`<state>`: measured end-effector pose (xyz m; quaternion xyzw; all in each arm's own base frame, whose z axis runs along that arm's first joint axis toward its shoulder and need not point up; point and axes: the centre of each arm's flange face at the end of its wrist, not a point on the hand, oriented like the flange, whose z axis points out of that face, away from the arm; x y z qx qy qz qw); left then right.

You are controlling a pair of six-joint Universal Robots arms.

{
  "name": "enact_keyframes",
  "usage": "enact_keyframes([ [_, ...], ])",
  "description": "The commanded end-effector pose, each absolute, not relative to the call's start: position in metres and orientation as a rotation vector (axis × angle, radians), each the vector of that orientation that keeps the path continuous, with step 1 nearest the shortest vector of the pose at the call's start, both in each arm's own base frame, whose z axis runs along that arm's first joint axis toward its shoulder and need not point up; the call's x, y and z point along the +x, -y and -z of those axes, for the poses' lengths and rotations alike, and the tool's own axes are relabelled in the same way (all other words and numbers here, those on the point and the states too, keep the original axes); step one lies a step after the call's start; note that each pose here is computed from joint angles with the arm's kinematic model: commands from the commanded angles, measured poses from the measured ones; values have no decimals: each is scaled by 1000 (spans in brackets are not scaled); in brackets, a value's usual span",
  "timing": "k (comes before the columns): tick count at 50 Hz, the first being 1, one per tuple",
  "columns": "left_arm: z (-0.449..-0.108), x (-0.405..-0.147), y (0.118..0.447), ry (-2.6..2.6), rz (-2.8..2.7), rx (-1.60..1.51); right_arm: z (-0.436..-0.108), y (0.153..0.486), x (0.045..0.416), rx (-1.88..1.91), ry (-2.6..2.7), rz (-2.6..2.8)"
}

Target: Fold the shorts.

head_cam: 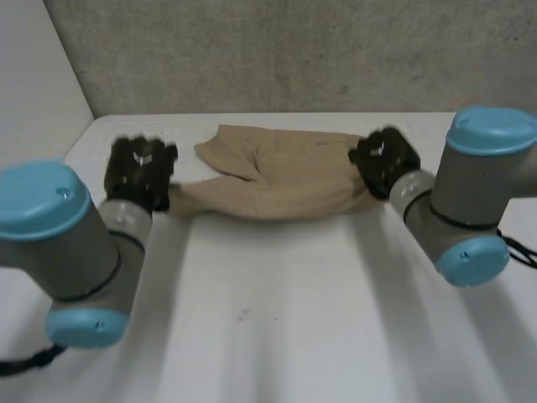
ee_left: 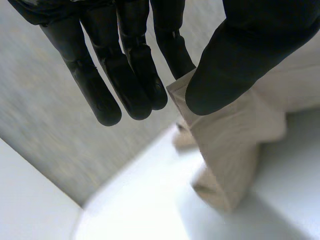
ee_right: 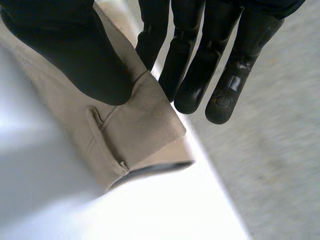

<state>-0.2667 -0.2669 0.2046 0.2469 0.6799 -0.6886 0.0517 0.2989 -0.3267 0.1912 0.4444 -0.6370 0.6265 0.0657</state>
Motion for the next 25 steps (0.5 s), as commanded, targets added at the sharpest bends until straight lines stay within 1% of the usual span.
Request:
enact_keyframes([
  [1,-205,-246,218,-2225,1863,865,-181,296,281,1509,2054,-1597],
  [3,-212,-243,203,-2243,1838,899,-184,285,276,1546,2093,-1522],
  [5,-223,-236,172,-2265,1795,979,-190,268,269,1600,2146,-1416],
  [6,-224,-234,164,-2277,1775,1000,-194,256,264,1639,2185,-1337],
  [7,-224,-232,157,-2290,1753,1021,-196,251,262,1657,2192,-1308],
  [8,-223,-229,150,-2304,1722,1041,-198,246,260,1677,2194,-1282],
  [9,-221,-223,137,-2331,1661,1083,-202,234,254,1725,2190,-1217],
  [12,-215,-215,120,-2371,1557,1138,-206,215,245,1810,2167,-1105],
  [13,-212,-212,107,-2391,1503,1188,-206,201,239,1872,2147,-1031],
  [17,-210,-212,82,-2407,1461,1321,-206,184,232,1965,2099,-962],
  [20,-209,-214,83,-2407,1473,1332,-201,181,234,1982,2102,-985],
  [23,-200,-223,99,-2393,1501,1311,-192,181,235,1975,2105,-1006],
  [25,-201,-230,112,-2367,1558,1283,-182,183,236,1969,2122,-1009],
])
